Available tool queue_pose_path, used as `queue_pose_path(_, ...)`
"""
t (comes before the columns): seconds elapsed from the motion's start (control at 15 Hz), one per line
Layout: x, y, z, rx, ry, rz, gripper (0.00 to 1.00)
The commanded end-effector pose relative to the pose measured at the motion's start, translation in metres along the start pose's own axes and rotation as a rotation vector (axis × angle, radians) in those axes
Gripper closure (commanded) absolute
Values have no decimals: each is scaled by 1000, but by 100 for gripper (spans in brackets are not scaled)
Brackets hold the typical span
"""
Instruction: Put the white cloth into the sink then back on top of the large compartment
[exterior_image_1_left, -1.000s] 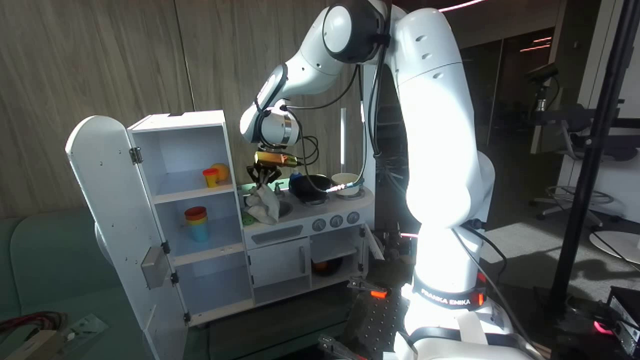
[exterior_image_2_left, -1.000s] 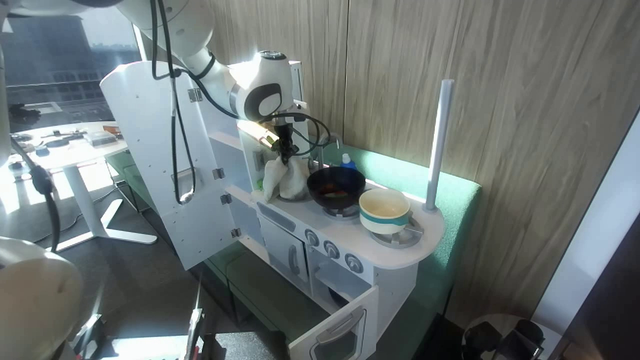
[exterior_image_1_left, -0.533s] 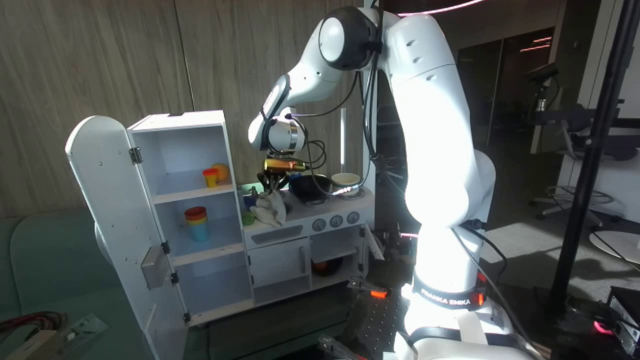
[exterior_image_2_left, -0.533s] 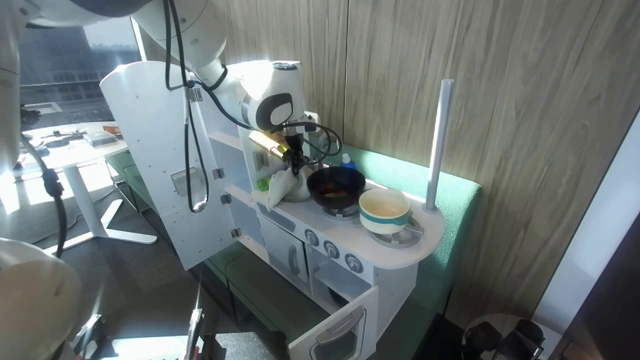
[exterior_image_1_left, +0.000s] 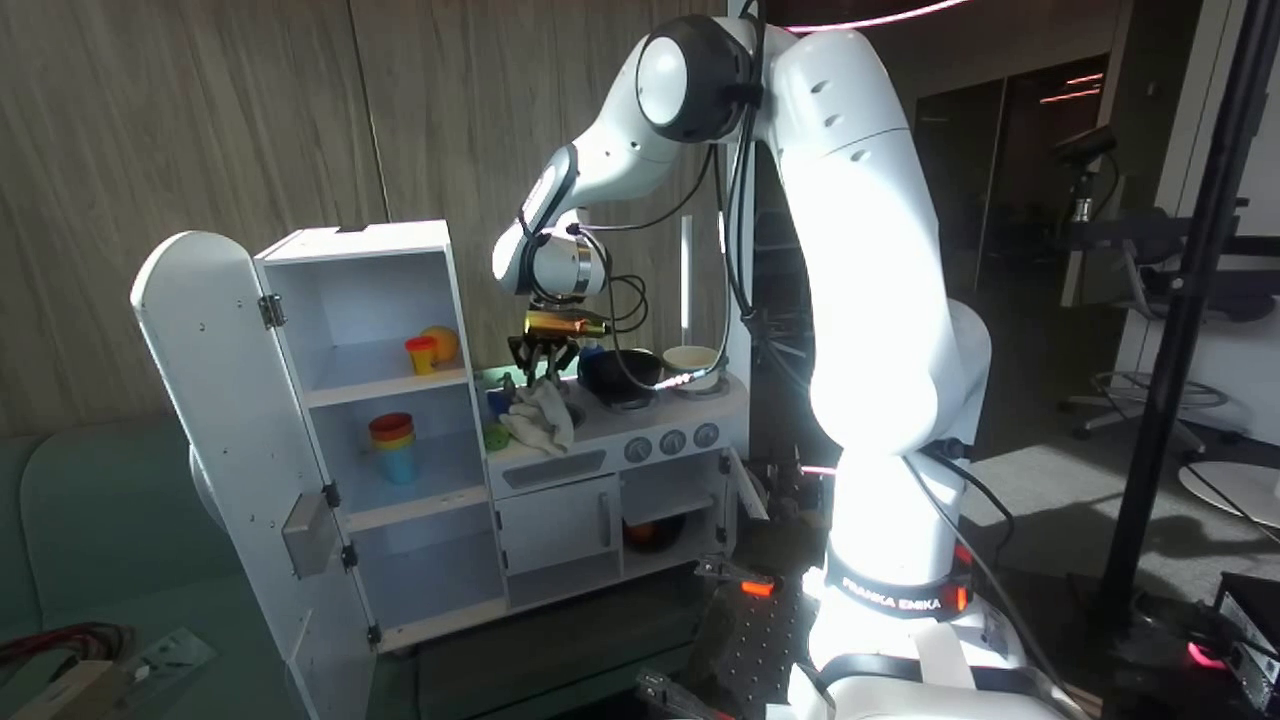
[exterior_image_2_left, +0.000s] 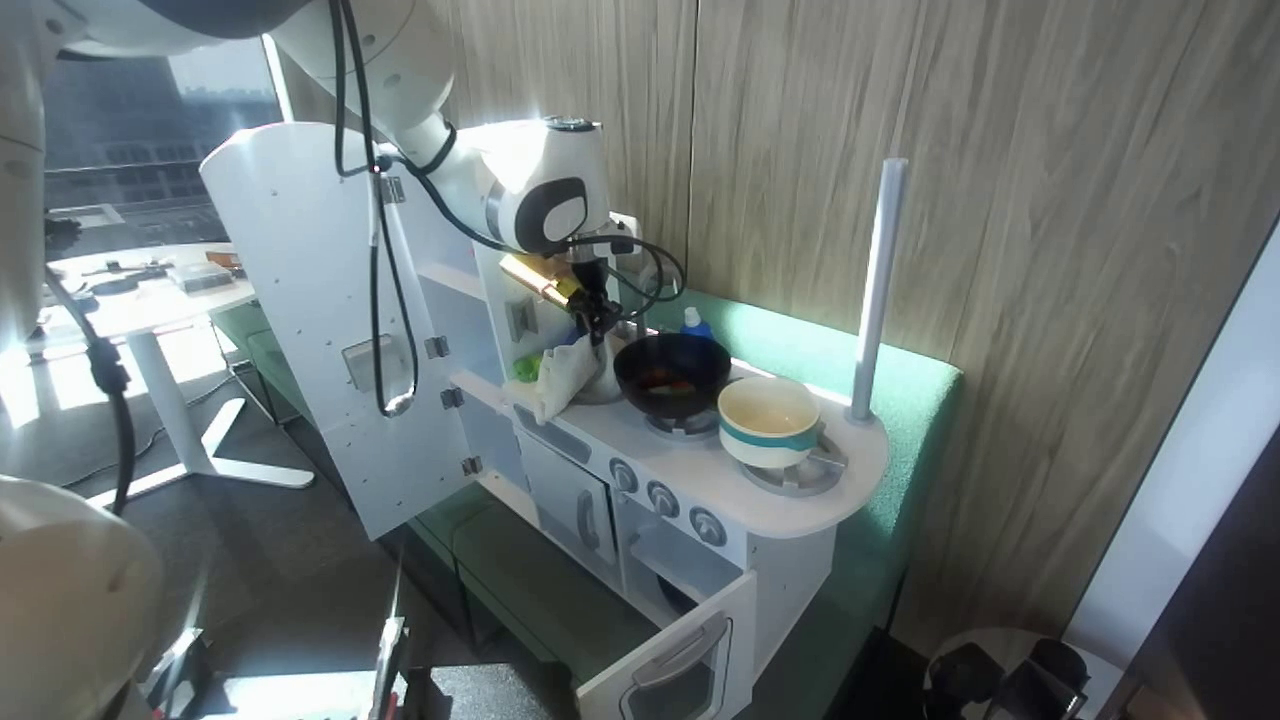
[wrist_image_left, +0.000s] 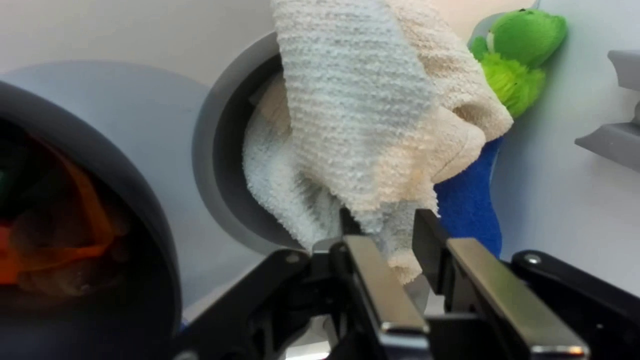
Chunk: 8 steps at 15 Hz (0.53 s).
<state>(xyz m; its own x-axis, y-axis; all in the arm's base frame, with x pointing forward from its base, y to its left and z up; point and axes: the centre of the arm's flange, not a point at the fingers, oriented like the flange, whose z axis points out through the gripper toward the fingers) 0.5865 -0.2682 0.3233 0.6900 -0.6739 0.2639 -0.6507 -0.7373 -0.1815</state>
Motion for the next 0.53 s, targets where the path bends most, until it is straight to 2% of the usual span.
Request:
queue_pose_path(0.0, 1, 0, -2, 2, 3, 0, 65)
queue_pose_path(0.27, 0, 0, -3, 2, 3, 0, 65)
queue_pose_path(0.33, 0, 0, -3, 2, 3, 1, 40)
queue_pose_path(0.4, 12, -7, 15, -37, 9, 19, 39)
queue_pose_path(0.47, 21, -10, 29, -62, 27, 27, 33)
